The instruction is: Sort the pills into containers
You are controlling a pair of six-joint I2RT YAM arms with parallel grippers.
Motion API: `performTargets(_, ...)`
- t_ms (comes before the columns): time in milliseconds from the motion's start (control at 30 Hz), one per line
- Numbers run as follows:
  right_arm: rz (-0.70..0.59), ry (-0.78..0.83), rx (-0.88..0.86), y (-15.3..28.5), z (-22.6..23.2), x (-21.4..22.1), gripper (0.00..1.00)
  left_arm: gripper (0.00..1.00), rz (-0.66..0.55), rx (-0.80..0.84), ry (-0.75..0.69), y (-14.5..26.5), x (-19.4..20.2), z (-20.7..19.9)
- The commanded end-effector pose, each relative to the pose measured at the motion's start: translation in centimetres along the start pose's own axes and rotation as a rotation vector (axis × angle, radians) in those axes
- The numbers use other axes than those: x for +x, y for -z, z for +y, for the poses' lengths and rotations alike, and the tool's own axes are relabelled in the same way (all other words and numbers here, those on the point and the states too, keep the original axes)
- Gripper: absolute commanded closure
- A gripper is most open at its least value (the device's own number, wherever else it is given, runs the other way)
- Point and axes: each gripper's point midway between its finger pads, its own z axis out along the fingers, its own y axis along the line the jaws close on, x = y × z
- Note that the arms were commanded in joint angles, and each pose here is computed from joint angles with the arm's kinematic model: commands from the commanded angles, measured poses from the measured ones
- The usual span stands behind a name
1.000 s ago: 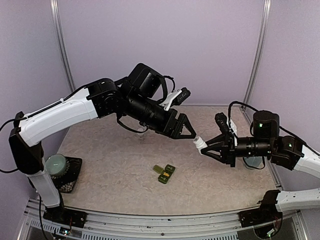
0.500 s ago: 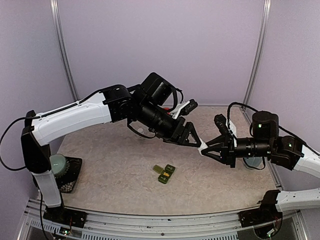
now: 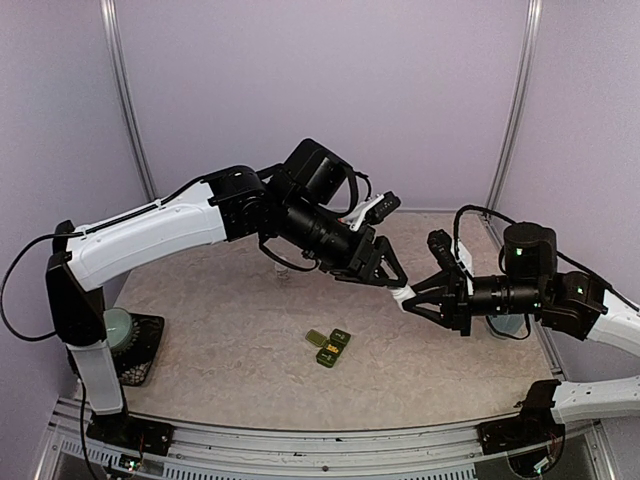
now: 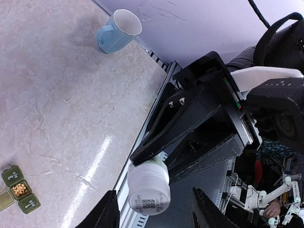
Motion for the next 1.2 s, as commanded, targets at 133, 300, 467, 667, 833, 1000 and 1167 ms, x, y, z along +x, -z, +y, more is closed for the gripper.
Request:
performTargets(133, -0.019, 0.018, 0.006, 0.2, 0.0, -1.1, 0.88, 0.54, 0.003, 0.046, -0.004, -0.5, -0.7, -0.8)
performTargets(300, -0.02, 0.018, 0.009, 0.2, -0.1, -1.1, 0.88, 0.62, 0.001, 0.043, -0.002, -0.5, -0.7, -0.7)
performTargets(467, -0.018, 0.021, 0.003, 0.2, 0.1, -1.1, 0.88, 0.71, 0.001, 0.031, -0.009, -0.5, -0.8, -0.5)
performTargets(667, -0.019, 0.022, -0.041, 0.3, 0.8, -1.2, 0.88, 0.79, 0.063, 0.041, -0.065, -1.2, 0.2, -0.9)
performTargets(833, -0.058, 0.028, -0.153, 0.9, 2.9, -2.4, 0.87, 0.8, 0.114, 0.091, -0.125, -2.0, 1.7, -2.0)
performTargets(1000, -0.08, -0.008, -0.245, 1.8, 4.6, -3.2, 0.86, 0.8, 0.119, 0.061, -0.247, -2.2, 2.7, -3.2)
performTargets(1167, -0.07, -0.1, -0.305, 1.9, 5.5, -3.1, 0.86, 0.8, 0.131, 0.023, -0.404, -3.2, 4.3, -5.2)
